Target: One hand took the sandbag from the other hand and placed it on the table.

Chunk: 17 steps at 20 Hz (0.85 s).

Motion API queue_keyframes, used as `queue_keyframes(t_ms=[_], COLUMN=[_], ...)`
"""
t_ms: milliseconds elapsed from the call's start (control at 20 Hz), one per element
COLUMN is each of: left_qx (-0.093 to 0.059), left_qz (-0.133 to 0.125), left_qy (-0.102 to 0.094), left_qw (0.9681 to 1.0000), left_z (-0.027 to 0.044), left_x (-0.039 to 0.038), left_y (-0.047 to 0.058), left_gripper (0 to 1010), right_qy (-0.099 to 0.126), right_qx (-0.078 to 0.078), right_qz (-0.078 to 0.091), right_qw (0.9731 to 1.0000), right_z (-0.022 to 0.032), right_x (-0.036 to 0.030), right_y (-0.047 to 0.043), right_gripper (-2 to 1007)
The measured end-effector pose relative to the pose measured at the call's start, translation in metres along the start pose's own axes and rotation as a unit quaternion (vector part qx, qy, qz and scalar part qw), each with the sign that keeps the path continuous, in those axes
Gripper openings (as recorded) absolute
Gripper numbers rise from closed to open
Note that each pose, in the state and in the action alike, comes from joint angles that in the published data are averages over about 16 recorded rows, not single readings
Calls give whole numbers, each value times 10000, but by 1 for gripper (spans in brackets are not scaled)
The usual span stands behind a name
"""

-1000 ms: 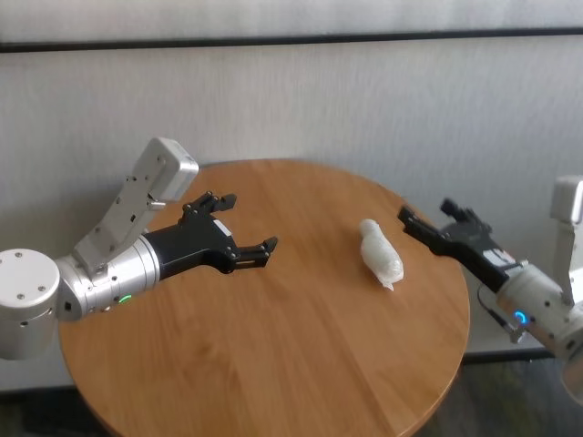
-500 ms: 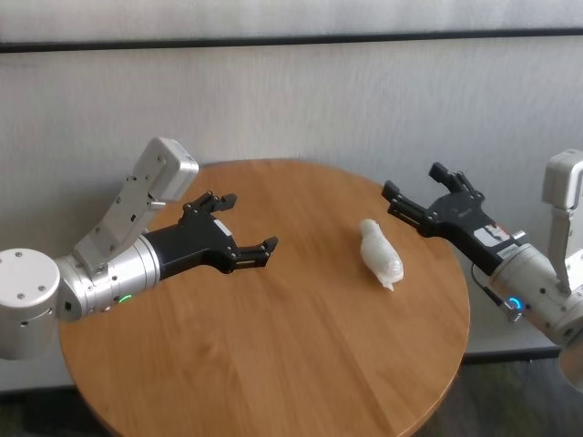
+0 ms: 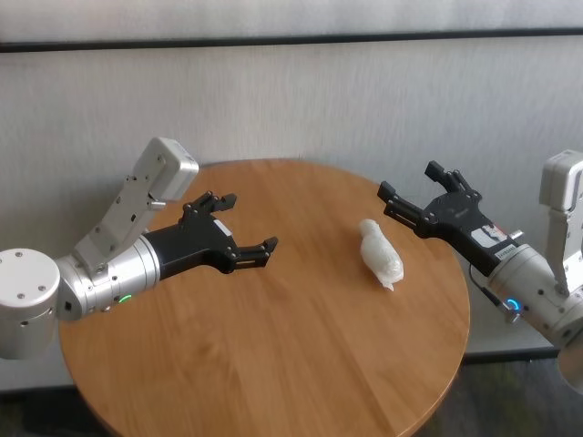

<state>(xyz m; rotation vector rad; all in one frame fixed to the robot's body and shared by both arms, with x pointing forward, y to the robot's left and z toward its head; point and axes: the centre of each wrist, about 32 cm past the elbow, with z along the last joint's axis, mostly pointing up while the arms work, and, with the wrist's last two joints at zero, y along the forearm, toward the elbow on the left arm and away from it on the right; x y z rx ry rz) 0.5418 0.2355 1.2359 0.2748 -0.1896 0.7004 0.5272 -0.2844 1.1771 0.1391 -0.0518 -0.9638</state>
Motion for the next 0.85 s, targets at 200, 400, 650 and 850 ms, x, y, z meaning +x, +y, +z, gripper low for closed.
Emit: queue_keyframes(t_ms=[200,400,650,850], left_qx=[0,0,0,0], left_qz=[0,0,0,0], left_qy=[0,0,0,0], left_qw=[10000,10000,10000,10000], left_z=[0,0,0,0], left_x=[0,0,0,0], left_y=[0,0,0,0], left_gripper=[1000,1000,1000,1000], right_qy=[8,17,23,26], right_qx=[-9,-18,-24,-27], right_qz=[-13,-26,-34,-38], right_qw=[10000,10000,10000,10000], right_z=[-4,-7,-8,-9], right_x=[4,10,14,15], right_y=[-1,-2,-2,-2], right_gripper=[1001,1001,1001,1001])
